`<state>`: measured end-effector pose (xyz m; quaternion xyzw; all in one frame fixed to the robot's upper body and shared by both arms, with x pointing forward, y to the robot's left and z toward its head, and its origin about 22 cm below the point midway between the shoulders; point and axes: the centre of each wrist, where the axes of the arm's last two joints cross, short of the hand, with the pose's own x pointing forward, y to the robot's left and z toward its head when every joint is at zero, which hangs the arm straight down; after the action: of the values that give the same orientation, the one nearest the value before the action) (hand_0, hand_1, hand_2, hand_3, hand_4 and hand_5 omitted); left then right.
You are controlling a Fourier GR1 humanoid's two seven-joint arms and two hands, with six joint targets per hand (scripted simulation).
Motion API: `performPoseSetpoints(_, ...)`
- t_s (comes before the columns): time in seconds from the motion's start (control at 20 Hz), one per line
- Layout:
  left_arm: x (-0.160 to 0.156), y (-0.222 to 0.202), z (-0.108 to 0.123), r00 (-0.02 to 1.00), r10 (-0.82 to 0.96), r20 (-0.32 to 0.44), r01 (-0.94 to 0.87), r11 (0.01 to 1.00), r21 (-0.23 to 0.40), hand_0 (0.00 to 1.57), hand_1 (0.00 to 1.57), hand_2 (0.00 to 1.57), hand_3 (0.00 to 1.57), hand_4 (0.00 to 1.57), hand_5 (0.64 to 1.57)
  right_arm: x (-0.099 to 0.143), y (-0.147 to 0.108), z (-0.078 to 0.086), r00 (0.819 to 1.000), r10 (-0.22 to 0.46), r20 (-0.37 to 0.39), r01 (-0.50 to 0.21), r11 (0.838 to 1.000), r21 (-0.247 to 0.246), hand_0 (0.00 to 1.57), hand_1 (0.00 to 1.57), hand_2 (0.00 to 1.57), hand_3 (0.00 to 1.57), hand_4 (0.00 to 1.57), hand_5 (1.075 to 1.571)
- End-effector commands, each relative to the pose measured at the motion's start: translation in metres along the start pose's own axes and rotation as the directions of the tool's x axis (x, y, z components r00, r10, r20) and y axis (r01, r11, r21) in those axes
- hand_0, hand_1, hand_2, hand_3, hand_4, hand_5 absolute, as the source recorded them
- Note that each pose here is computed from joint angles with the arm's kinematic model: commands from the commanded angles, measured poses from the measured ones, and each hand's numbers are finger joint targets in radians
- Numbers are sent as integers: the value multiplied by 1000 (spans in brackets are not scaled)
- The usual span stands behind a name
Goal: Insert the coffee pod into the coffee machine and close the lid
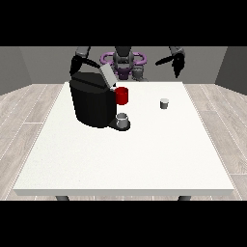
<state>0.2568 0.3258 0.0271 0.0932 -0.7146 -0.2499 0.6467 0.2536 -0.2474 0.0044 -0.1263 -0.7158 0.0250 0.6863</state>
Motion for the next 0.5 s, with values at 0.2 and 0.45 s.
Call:
performPoseSetpoints(0.2, 1, 47, -32, 984, -153, -94, 154, 988, 4, 0, 0, 0, 0, 0, 1571, 9, 18, -6, 998, -9, 63, 5, 998, 68, 0, 0, 0, 0, 0, 1571)
performPoseSetpoints(0.45, 5, 76, -47, 950, -267, -161, 265, 964, -39, 0, 0, 0, 0, 0, 1571, 40, 38, -24, 995, -16, 95, 9, 997, 75, 0, 0, 0, 0, 0, 1571)
